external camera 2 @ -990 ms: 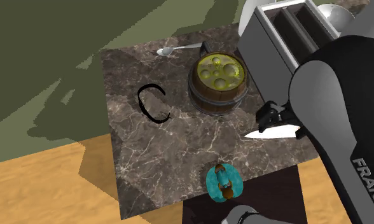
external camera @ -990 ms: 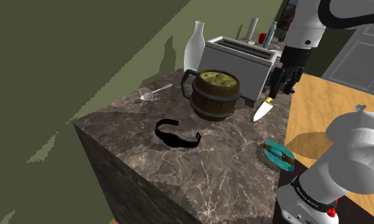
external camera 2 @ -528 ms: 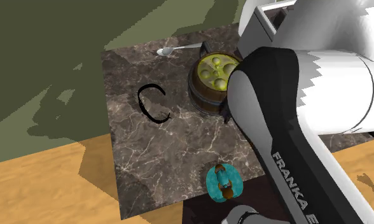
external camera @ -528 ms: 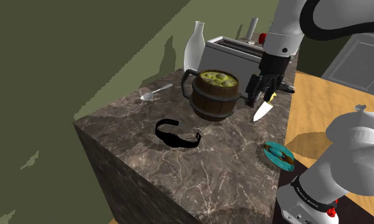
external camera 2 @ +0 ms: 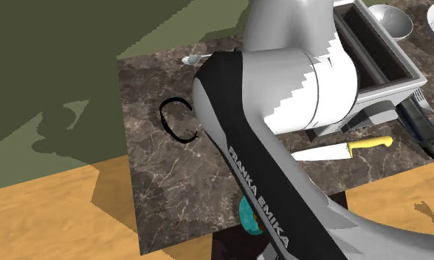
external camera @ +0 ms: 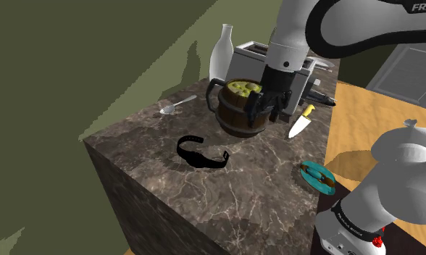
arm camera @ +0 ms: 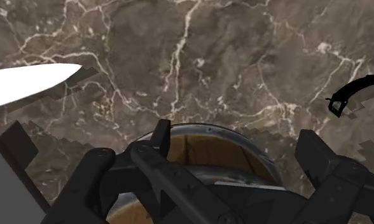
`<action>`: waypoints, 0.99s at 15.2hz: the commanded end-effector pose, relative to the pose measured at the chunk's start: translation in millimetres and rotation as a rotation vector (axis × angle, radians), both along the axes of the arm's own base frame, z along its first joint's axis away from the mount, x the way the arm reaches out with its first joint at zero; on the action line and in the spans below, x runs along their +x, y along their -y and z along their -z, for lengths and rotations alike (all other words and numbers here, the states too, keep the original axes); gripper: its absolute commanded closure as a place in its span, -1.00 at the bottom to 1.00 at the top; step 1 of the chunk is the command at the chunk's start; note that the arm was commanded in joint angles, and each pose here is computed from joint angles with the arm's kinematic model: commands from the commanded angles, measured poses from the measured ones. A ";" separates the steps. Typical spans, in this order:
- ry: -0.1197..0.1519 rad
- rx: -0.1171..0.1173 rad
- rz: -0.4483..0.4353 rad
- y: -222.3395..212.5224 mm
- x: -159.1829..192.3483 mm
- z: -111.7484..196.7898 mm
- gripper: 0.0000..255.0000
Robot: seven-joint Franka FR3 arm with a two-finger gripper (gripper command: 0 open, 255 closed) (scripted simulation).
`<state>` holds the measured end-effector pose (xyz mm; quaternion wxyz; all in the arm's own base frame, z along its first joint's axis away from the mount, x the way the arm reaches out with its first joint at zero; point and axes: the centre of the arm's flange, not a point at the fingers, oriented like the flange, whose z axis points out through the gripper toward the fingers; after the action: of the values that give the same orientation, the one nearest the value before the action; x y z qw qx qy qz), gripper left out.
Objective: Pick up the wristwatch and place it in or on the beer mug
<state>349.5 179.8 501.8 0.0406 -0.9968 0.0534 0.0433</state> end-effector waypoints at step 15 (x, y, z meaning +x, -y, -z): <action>0.093 0.051 -0.008 -191.1 55.1 26.2 -1.00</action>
<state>400.9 358.3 479.8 0.0639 -0.9969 0.0459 0.0032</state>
